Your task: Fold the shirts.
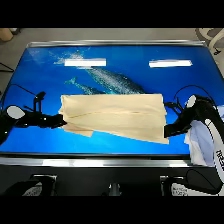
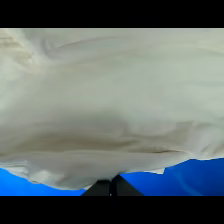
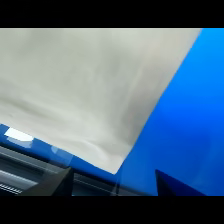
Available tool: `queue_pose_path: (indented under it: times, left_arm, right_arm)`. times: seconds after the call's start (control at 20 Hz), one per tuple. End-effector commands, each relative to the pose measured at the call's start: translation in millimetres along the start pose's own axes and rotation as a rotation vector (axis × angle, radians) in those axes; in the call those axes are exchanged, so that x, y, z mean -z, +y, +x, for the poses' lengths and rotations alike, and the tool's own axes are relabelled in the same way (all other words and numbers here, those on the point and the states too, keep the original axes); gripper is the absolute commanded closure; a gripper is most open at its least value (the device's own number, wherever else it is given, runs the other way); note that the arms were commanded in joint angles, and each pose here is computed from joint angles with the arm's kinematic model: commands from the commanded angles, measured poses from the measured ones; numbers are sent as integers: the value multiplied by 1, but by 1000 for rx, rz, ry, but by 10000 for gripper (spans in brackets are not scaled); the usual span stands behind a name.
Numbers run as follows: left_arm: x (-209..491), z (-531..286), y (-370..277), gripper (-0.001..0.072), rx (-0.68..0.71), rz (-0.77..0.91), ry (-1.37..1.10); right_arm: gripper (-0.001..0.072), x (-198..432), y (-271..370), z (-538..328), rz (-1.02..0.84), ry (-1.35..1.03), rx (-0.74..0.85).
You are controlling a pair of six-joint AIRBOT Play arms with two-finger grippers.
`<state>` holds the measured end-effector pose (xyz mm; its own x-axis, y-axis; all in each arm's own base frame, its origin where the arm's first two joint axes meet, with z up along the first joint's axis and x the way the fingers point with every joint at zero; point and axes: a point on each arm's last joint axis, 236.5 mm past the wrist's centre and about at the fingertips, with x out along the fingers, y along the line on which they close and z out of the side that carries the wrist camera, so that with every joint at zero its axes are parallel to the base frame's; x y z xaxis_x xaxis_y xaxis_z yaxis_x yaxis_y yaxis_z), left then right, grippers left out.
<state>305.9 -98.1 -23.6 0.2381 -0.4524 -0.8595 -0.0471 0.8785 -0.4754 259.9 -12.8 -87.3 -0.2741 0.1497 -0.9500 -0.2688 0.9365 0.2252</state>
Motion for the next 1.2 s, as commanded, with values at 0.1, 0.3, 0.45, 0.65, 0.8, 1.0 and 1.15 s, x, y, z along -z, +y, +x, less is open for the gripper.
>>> queue_pose_path:
  times: [0.1, 0.3, 0.45, 0.65, 0.8, 1.0, 1.15]
  left_arm:
    - [1, 1, 1, 675, 0, -1, 4]
    - [1, 1, 1, 675, 0, -1, 4]
    - [1, 1, 1, 675, -1, -1, 3]
    - [1, 1, 1, 674, -1, -1, 3]
    - [1, 1, 1, 674, -1, -1, 1]
    - [-11, -7, -5, 675, 2, 60, -31]
    - [-50, -40, -19, 676, 6, 137, -148]
  right_arm:
    - [187, 13, 18, 24, 48, 35, -76]
    - [254, -1, 14, 26, 116, -22, -63]
    - [270, -3, 20, 28, 126, -21, -91]
    - [422, 3, 21, 39, 129, 31, -112]
    - [697, 5, 22, 38, 77, 34, -115]
    - [698, -10, 18, 12, -34, -49, -77]
    - [702, -58, 14, -51, -152, -260, -9]
